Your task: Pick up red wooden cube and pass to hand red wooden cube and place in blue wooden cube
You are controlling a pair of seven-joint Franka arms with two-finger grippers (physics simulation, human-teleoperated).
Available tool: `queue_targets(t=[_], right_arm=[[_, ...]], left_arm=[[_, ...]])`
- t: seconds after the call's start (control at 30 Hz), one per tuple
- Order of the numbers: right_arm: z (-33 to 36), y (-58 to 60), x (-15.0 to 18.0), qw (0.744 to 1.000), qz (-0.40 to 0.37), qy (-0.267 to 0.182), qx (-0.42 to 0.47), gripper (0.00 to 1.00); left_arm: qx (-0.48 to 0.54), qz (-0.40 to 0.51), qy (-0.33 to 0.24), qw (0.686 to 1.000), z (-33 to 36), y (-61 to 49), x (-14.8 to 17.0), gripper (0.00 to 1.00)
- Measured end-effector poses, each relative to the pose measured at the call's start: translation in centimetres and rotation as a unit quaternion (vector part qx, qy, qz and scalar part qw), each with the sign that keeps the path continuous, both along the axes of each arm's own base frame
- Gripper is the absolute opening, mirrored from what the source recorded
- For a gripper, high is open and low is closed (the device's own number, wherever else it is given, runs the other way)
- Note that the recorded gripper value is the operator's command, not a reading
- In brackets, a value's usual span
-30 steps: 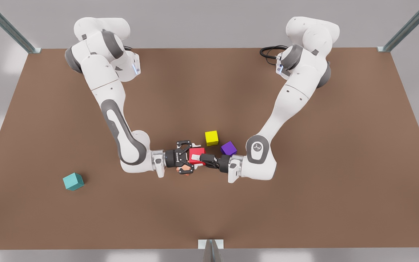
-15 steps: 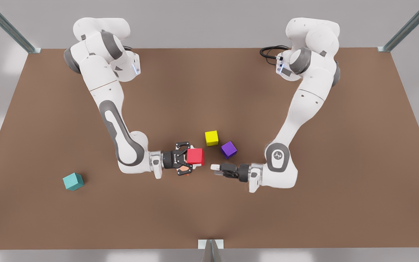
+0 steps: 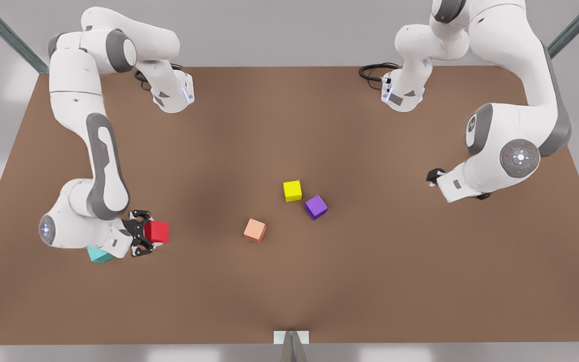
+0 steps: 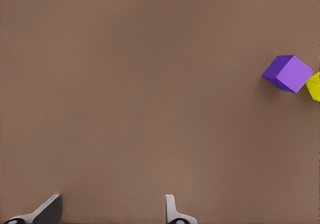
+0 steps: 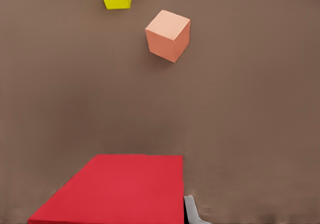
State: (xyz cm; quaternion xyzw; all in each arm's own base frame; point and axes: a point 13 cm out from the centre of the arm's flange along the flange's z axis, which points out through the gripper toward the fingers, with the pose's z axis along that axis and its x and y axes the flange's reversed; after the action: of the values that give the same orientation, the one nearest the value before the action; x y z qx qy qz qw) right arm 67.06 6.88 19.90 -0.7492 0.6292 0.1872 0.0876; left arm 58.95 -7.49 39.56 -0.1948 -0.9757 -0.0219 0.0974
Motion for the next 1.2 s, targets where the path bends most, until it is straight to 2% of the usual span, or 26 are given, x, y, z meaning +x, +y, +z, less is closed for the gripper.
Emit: queue_targets(t=[0.13,0.3,0.43,0.7,0.83,0.87,0.9,0.93,1.2], right_arm=[[-2.1,-9.3,1.2,0.99,-0.045,-0.012,-0.132,0.46],[-3.3,-17.0,4.3,0.97,-0.115,-0.051,-0.21,0.46],[-5.0,-20.4,4.9,0.958,-0.161,-0.061,-0.229,0.46],[-8.8,-23.3,1.4,0.946,-0.221,-0.026,-0.236,0.46],[-9.0,-23.3,1.2,0.942,-0.237,-0.024,-0.237,0.46],[-9.1,-23.3,1.2,0.941,-0.24,-0.023,-0.237,0.48],[-9.2,-23.3,1.2,0.94,-0.243,-0.023,-0.237,0.79],[-9.2,-23.3,1.2,0.939,-0.246,-0.023,-0.237,1.0],[-8.7,-22.8,1.7,0.935,-0.265,-0.027,-0.236,1.0]], left_arm=[[0.003,0.014,0.029,0.999,-2.1,-1.2,-0.5,1.0],[-0.01,0.047,0.037,0.998,-2.0,-0.7,-0.5,1.0],[-0.021,0.062,0.042,0.997,-2.1,-1.3,-0.6,1.0],[-0.021,0.08,0.049,0.995,-2.6,-1.6,-0.7,1.0],[-0.02,0.086,0.051,0.995,-2.8,-1.6,-0.7,1.0],[-0.019,0.088,0.051,0.995,-2.8,-1.6,-0.7,1.0],[-0.019,0.089,0.051,0.995,-2.8,-1.6,-0.7,1.0],[-0.019,0.09,0.051,0.994,-2.8,-1.6,-0.7,1.0],[-0.016,0.099,0.051,0.994,-2.9,-1.4,-0.7,1.0]])
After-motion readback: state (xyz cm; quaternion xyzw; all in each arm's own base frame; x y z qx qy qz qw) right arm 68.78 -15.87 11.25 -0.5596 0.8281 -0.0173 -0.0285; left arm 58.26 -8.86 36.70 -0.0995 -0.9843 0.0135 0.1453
